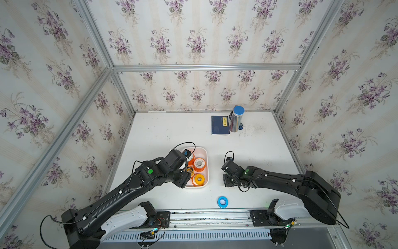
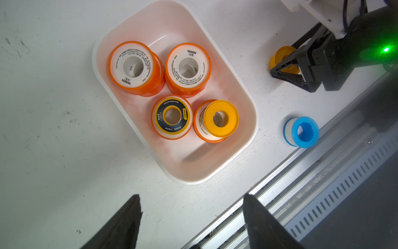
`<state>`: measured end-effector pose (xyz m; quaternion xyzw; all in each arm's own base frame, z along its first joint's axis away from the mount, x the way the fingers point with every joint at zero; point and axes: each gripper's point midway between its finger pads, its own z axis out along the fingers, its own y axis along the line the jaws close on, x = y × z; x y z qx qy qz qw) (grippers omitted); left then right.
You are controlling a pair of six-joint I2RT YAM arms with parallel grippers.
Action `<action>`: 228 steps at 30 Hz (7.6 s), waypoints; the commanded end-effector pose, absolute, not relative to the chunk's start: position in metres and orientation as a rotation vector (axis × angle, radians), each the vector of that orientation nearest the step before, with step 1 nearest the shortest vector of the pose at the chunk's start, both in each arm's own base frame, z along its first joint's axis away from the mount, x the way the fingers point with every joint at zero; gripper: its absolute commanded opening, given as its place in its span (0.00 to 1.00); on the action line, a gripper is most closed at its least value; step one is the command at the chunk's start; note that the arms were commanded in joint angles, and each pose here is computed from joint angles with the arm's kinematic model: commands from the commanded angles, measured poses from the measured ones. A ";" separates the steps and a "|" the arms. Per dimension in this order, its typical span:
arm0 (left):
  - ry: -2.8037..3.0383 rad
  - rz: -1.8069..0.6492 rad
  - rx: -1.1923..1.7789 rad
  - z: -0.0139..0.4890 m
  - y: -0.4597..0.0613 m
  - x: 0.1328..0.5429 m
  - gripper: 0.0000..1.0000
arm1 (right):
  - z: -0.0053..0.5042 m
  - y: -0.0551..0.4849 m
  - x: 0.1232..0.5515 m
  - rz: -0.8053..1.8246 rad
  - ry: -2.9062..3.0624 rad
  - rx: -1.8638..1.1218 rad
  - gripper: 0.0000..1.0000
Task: Put the sealing tape into the storage box
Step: Pick up the sealing tape at the center of the board, then place the sealing tape in the storage box, then pick up the sealing tape at the center of the board, then place the sealing tape in the storage box.
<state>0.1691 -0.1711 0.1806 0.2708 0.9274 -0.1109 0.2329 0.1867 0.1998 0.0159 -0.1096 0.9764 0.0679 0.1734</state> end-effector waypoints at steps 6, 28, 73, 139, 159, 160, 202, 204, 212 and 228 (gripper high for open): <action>2.537 -0.268 0.716 0.184 -0.166 0.173 0.74 | 0.032 0.207 0.190 0.211 2.753 -0.346 0.54; 2.499 -0.202 0.621 0.192 -0.149 0.180 0.75 | 0.131 0.353 0.268 0.423 2.602 -0.591 0.52; 2.507 -0.173 0.592 0.191 -0.144 0.183 0.76 | 0.083 0.440 0.318 0.294 2.651 -0.794 0.61; 2.572 -0.417 0.858 0.176 -0.220 0.175 0.73 | 0.107 0.098 0.263 0.368 2.248 0.275 0.67; 2.604 -0.245 1.392 0.091 -0.370 0.110 0.79 | 0.104 0.079 0.252 0.371 2.146 0.366 0.76; 2.610 -0.235 1.404 0.085 -0.372 0.108 0.79 | 0.104 0.080 0.252 0.371 2.149 0.363 0.77; 2.665 -0.142 1.396 0.050 -0.368 0.098 0.58 | 0.100 0.083 0.253 0.375 2.170 0.350 0.78; 2.650 -0.128 1.382 0.059 -0.363 0.101 0.58 | 0.100 0.084 0.253 0.376 2.169 0.352 0.78; 2.625 -0.136 1.269 0.103 -0.333 0.134 0.58 | 0.100 0.084 0.253 0.376 2.170 0.350 0.78; 2.754 -0.235 0.866 0.129 -0.266 0.243 0.58 | 0.100 0.086 0.254 0.383 2.175 0.346 0.78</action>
